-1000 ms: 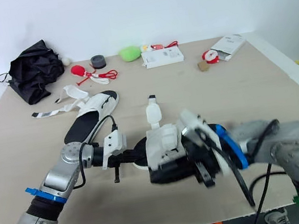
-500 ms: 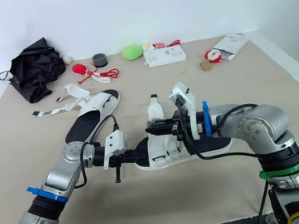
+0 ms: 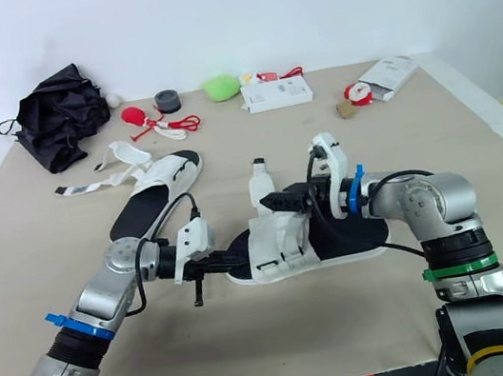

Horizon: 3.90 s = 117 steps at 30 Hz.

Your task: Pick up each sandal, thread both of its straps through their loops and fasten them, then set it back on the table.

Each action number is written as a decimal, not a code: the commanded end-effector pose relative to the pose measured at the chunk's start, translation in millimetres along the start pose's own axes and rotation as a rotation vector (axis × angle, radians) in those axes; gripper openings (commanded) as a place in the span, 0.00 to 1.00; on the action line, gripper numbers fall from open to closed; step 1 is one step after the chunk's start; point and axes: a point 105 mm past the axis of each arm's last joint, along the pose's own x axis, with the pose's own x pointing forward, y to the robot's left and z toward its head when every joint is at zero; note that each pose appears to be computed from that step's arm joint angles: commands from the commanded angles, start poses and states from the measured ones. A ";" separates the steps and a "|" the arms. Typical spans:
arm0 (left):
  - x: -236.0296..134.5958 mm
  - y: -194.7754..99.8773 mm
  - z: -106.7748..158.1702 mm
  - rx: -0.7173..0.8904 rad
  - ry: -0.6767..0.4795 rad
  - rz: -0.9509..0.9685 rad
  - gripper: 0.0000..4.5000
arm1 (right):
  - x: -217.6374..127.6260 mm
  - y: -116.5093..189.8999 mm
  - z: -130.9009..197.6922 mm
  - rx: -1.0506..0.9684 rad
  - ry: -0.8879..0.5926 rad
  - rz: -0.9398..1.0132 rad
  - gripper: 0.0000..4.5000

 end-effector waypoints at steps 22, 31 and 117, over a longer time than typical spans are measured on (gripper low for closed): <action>3.8 -11.5 -40.0 -0.113 0.122 -0.014 0.00 | -27.1 -19.2 5.7 -0.099 0.031 -0.094 0.97; 2.0 -10.6 -40.6 -0.112 0.124 -0.006 0.00 | -26.7 -12.2 11.0 -0.086 -0.015 -0.044 0.61; -0.7 -9.0 -39.7 -0.109 0.131 -0.004 0.00 | -3.6 -51.8 58.5 -0.054 -0.016 -0.106 0.99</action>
